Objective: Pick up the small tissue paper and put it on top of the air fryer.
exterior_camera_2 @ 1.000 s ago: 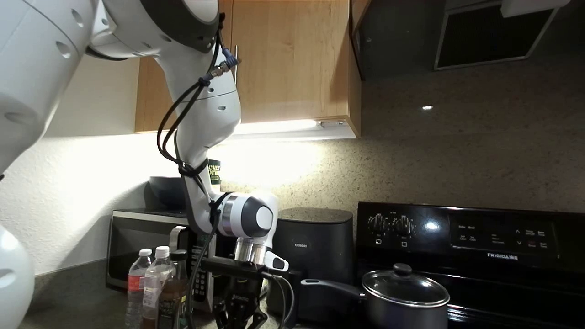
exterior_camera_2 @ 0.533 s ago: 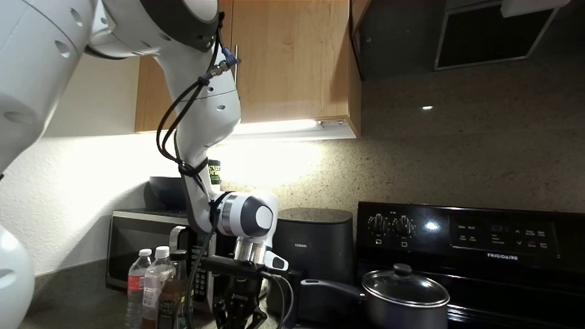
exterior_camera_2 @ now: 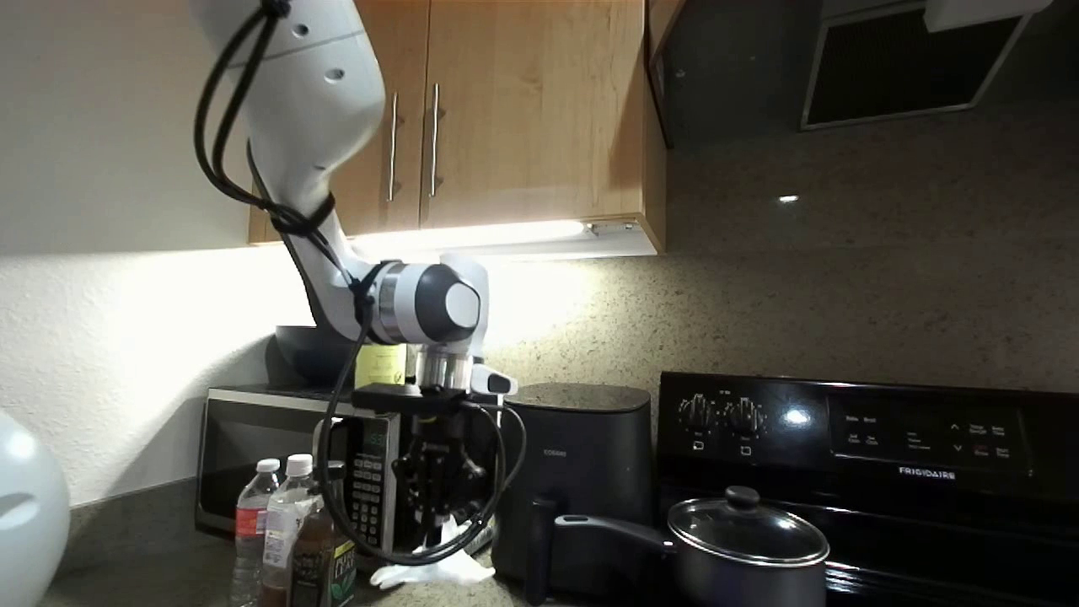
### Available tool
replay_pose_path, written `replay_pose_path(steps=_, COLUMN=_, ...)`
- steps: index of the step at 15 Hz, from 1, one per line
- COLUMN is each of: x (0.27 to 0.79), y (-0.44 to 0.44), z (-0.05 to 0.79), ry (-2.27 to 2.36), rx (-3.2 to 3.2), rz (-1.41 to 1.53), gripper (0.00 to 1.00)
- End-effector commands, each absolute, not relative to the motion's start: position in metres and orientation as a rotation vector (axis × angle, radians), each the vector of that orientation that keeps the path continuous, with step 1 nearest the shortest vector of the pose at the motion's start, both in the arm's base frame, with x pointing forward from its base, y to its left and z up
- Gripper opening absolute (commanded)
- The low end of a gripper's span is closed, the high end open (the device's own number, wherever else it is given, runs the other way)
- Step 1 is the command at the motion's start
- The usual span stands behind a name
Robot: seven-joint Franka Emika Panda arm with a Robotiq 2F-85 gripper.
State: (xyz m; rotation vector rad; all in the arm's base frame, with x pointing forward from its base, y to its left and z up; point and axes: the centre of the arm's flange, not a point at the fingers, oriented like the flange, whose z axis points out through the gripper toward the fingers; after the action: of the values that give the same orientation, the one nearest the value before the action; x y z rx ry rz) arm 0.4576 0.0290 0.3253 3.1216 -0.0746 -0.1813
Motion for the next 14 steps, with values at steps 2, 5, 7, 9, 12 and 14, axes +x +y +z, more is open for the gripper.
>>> replay_pose_path(steps=2, x=0.454, y=0.03, z=0.342, ry=-0.075, rx=3.124, rz=-0.137, gripper=0.07)
replay_pose_path(steps=5, x=0.456, y=0.029, z=0.329, ry=-0.076, rx=3.12, rz=-0.179, gripper=0.07)
replay_pose_path(steps=7, x=0.456, y=0.029, z=0.323, ry=-0.076, rx=3.119, rz=-0.196, gripper=0.07)
replay_pose_path(steps=9, x=0.463, y=0.034, z=0.34, ry=-0.073, rx=3.096, rz=-0.109, gripper=0.07)
replay_pose_path(steps=12, x=0.479, y=0.044, z=0.389, ry=-0.06, rx=3.031, rz=0.107, gripper=0.07)
replay_pose_path(steps=14, x=0.489, y=0.05, z=0.425, ry=-0.075, rx=2.991, rz=0.25, gripper=0.07)
